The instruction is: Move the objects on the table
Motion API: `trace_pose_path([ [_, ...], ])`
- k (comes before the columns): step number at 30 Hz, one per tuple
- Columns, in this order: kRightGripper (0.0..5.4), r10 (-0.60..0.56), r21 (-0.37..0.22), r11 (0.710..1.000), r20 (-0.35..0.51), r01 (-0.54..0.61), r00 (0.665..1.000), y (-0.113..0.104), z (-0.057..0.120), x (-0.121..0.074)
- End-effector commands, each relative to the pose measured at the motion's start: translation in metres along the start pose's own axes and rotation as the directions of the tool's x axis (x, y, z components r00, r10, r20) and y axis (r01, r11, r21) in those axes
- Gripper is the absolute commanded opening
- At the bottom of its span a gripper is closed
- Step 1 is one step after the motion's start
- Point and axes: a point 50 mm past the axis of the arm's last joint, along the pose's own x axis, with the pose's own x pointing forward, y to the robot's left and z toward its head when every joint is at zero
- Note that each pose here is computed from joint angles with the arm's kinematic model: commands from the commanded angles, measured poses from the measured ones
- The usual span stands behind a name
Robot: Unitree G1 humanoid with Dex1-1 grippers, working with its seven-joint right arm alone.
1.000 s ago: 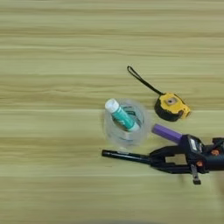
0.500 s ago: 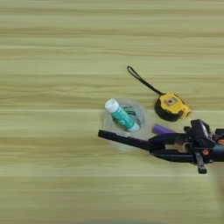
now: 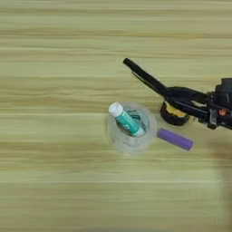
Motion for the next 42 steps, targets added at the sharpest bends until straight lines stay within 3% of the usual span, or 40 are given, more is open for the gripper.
trace_pose_path([
  [1,1.16,-0.110,-0.139,0.985,-0.014,0.107,0.994,-0.021,0.023,0.004],
  [13,1.16,-0.126,-0.234,0.969,-0.180,0.082,0.976,-0.022,0.001,0.002],
  [21,1.16,-0.205,-0.273,0.954,-0.281,0.127,0.938,-0.032,-0.010,-0.005],
  [31,1.16,-0.194,-0.331,0.940,-0.322,0.082,0.927,-0.027,-0.011,-0.004],
  [42,1.16,-0.173,-0.347,0.937,-0.345,0.046,0.923,-0.022,-0.010,-0.006],
])
